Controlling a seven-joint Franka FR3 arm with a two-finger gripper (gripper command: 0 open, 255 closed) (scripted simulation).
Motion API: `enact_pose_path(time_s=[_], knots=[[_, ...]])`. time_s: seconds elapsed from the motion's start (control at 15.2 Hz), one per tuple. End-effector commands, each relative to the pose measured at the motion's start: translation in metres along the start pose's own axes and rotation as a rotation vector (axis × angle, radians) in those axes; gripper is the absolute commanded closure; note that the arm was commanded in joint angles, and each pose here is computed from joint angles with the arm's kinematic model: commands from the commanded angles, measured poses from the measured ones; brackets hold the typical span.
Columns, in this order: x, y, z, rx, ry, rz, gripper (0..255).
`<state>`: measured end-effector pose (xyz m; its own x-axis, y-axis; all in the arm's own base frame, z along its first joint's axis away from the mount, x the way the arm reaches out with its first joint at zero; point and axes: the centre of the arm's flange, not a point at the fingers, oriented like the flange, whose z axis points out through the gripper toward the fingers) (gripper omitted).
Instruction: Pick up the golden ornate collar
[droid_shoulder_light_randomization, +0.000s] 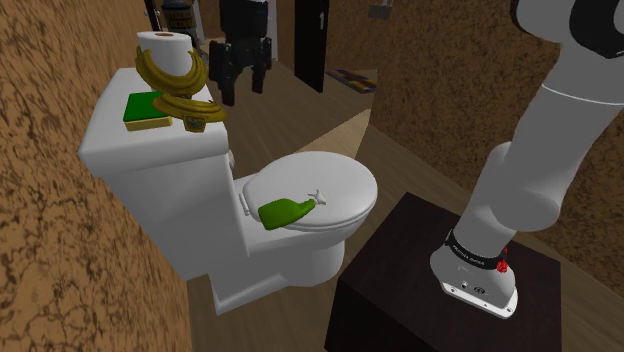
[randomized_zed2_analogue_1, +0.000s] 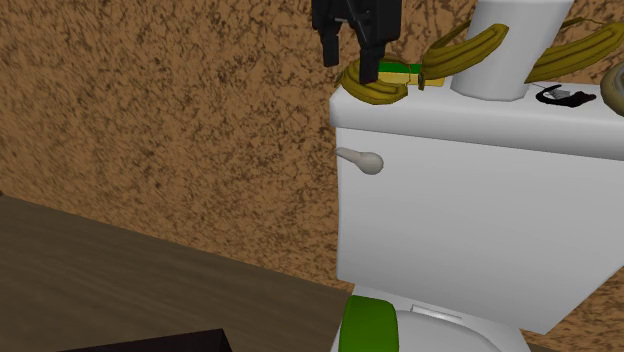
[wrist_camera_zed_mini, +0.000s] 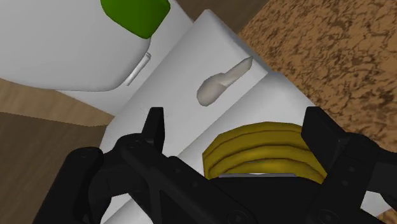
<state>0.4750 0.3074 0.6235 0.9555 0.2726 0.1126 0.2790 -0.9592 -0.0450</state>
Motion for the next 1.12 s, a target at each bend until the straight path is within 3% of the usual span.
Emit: enact_pose_path(time_s=[0.0, 0.53, 1.06], knots=[[0.016, -0.017, -0.006, 0.002, 0.019, -0.013, 0], [0.073, -0.089, -0.025, 0.006, 0.087, -0.067, 0], [0.068, -0.088, 0.014, 0.006, 0.087, -0.067, 0]])
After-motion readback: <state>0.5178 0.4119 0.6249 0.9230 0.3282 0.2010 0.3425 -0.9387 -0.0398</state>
